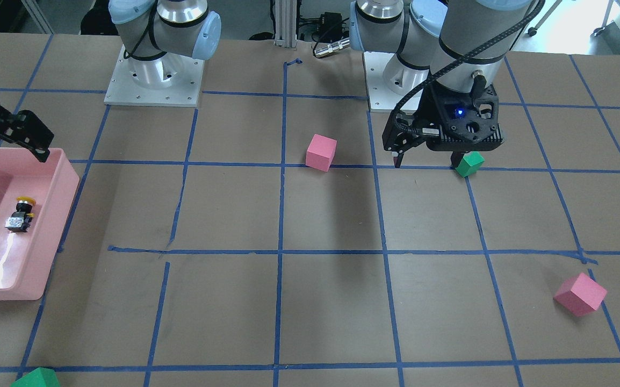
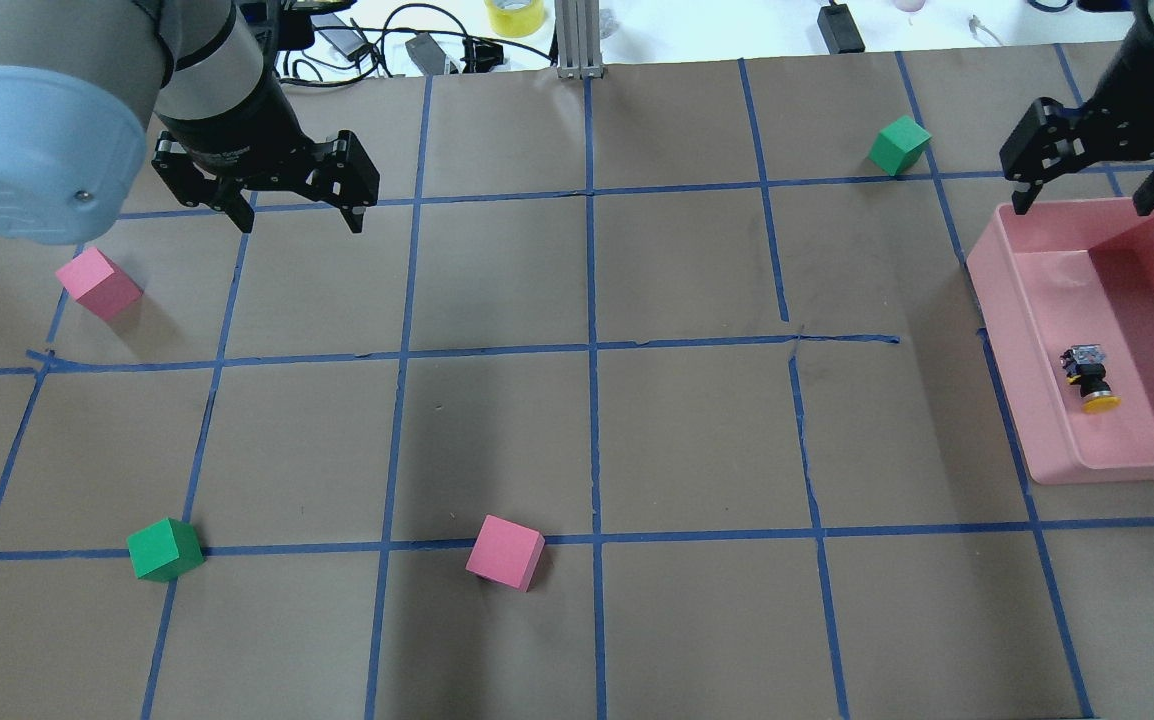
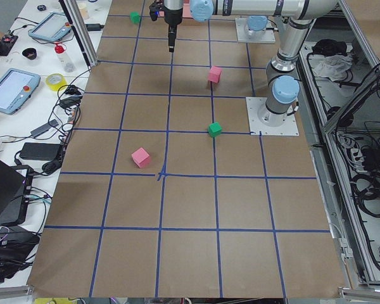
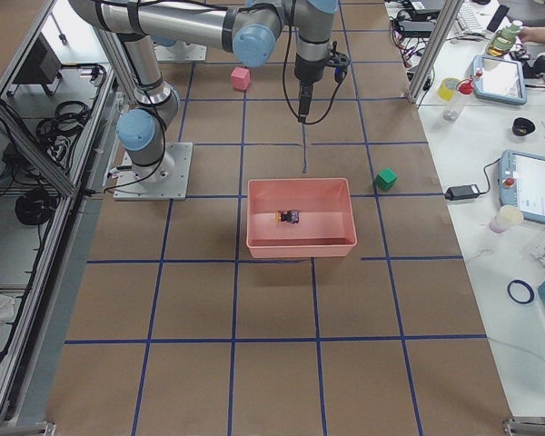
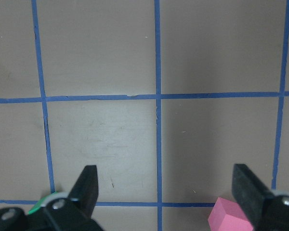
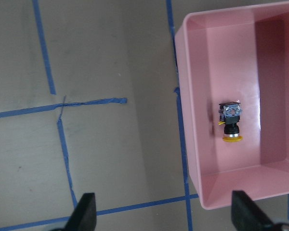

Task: Align button upright
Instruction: 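Lower the right gripper into the pink bin around the button switch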

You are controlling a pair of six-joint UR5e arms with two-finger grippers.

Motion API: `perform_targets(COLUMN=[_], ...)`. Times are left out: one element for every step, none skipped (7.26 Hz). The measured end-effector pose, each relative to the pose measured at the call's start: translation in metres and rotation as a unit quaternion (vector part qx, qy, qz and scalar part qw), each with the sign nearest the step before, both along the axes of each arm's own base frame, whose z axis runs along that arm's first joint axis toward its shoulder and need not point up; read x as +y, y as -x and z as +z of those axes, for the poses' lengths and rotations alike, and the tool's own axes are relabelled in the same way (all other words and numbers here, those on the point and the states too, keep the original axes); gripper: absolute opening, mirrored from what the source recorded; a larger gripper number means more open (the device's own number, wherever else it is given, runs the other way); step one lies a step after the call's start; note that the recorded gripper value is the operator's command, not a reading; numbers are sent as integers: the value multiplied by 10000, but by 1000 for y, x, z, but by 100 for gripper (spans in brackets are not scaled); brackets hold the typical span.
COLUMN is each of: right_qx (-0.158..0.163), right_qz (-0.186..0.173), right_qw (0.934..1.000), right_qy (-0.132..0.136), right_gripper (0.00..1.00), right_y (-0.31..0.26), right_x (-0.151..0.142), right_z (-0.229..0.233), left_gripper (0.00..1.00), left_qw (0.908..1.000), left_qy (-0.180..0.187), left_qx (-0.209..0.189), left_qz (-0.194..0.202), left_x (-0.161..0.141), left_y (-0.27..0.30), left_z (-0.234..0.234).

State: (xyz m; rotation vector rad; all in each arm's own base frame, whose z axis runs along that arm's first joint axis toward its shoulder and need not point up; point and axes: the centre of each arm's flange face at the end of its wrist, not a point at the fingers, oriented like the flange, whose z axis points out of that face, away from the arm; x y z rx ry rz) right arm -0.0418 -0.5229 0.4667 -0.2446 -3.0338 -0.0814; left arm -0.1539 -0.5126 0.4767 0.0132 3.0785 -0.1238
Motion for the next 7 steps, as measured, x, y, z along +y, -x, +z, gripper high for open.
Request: perform_targets(right_qx=[-16,-43,-66,-94,-91,-56,-13], right_qz=[-228,-449,-592,-639,-491,-145,72], right_qw=[9997,9989,9981,9977,9986,9998,10000], right_qy=[-90,-153,-185,-208,-195,-128,-58], right_gripper=[100,100,100,100,100,100,100], right_y=[32,63,86,101,109,114,116], right_x=[-3,-7,-11,-14,-18,-21,-21], right_z=[-12,-28,-45,-62,-83,-105,-124], left_gripper=[100,100,100,100,100,100,100], left_qw=[10000,9999,9993,9989,9987,9987,9987], left_qy=[11,31,50,53,54,52,55], left_qx=[35,169,354,445,460,458,454], left_qz=[3,18,78,163,208,228,233], left_x=[0,-2,-5,-8,-8,-8,-7], left_y=[0,1,-2,-10,-15,-16,-17], left_z=[1,1,2,2,3,3,3])
